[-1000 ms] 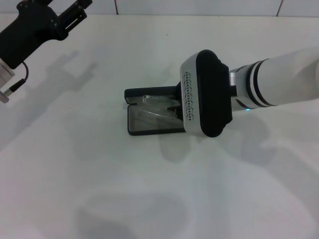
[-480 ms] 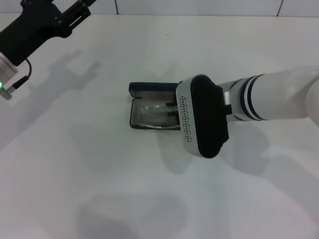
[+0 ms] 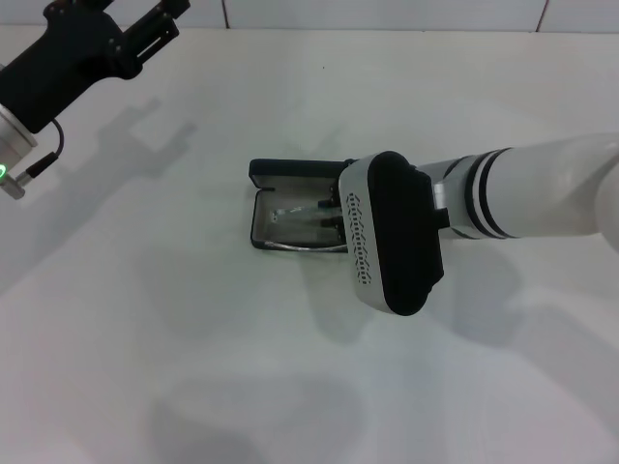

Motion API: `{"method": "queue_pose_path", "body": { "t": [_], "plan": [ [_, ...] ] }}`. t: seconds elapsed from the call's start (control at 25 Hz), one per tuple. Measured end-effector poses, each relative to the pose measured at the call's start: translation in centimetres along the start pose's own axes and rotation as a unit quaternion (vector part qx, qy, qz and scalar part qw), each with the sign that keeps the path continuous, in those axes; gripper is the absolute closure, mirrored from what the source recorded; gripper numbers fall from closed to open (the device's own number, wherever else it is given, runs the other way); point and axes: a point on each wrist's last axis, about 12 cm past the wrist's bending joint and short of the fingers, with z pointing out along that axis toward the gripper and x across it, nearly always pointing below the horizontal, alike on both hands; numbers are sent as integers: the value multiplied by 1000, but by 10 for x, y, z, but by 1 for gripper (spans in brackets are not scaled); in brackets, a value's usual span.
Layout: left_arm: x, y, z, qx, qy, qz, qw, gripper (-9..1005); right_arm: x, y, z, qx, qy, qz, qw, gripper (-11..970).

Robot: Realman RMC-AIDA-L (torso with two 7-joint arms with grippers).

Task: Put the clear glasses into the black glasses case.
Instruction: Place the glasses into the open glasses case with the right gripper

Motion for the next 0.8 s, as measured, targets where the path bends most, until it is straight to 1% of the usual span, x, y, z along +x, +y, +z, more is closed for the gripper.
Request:
{"method": "queue_pose_path", "body": {
  "t": [0.24,0.8],
  "plan": [
    [1,-2,1,6,4,0,1000,297,1,4,-5,20,4,-15,1000,773],
    [1,-2,1,8,3,1,1000,297,2,7,-5,45,-3,-18,999,771]
  ]
}}
